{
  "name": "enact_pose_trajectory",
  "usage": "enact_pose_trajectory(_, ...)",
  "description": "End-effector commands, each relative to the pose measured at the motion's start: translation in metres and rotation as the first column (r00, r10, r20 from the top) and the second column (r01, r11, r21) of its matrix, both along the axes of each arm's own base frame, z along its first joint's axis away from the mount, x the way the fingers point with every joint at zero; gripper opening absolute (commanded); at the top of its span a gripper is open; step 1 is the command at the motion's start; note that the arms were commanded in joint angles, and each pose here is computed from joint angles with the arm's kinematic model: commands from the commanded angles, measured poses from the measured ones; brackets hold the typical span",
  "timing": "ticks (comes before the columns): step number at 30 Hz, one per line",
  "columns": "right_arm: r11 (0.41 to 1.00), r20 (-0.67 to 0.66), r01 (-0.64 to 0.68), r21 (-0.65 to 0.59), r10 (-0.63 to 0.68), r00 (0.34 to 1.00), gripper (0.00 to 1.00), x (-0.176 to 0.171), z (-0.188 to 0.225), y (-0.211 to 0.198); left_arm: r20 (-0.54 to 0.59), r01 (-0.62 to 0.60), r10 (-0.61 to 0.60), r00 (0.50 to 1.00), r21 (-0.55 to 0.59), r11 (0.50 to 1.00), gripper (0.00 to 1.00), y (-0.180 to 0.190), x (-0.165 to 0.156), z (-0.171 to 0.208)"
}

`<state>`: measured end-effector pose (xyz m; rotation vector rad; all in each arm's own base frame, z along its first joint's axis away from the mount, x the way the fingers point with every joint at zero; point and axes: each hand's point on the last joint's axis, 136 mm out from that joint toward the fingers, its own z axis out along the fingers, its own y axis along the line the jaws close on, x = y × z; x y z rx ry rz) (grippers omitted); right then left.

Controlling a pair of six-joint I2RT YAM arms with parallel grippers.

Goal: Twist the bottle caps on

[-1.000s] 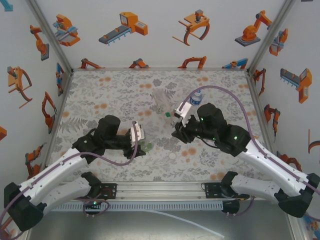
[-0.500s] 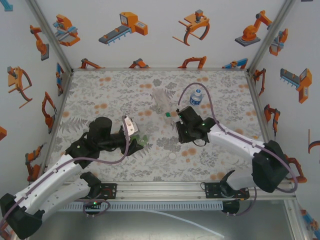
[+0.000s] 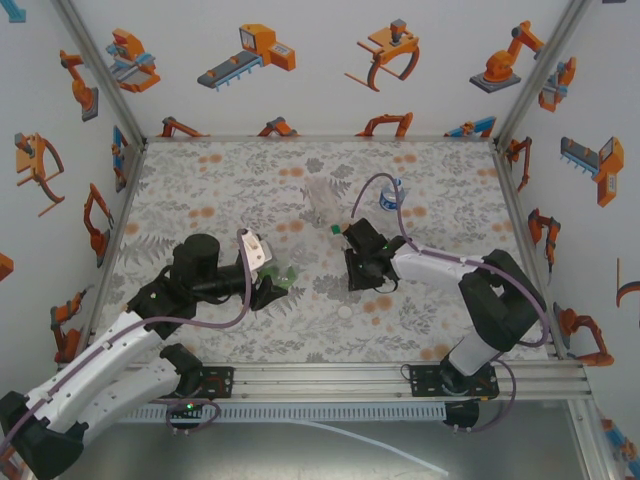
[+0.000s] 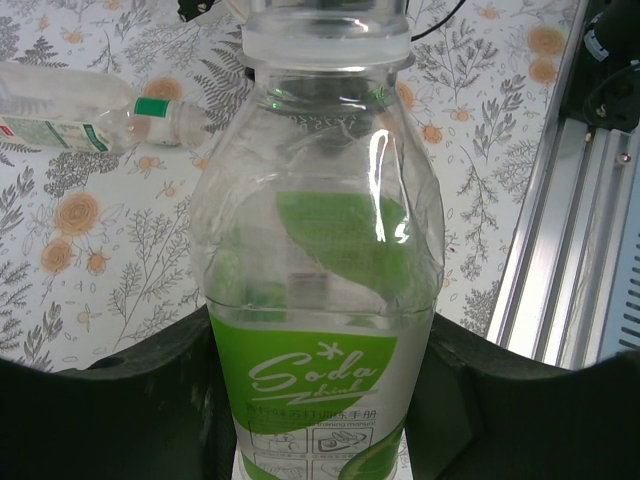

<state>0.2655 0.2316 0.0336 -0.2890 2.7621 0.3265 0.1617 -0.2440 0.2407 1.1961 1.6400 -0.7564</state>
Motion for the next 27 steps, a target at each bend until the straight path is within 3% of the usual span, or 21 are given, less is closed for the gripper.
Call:
enact_pose_trajectory(1,0.997,-0.027,0.036,-0.075,-0.038,0.999,0.30,-0.002,-0.011,-0.014,0.019,0.013,-0.012,1.000,-0.051,0.999,0.00,-0.002,-0.002,0.020)
enact_pose_trajectory(4,0.994,-0.025,0.032,-0.108,-0.035,0.999,0.42,-0.002,-0.009,-0.019,0.022,0.013,-0.012,1.000,-0.053,0.999,0.00,-0.002,-0.001,0.020)
enact_pose_trajectory(7,0.991,-0.021,0.026,-0.135,-0.029,0.999,0.45,-0.001,-0.006,-0.021,0.020,0.014,-0.013,1.000,-0.050,0.999,0.00,-0.003,0.000,0.020)
enact_pose_trajectory(27,0.993,0.003,-0.014,-0.117,0.015,1.000,0.39,0.000,0.004,-0.006,0.016,0.020,-0.019,1.000,-0.042,0.999,0.00,-0.005,0.001,0.018)
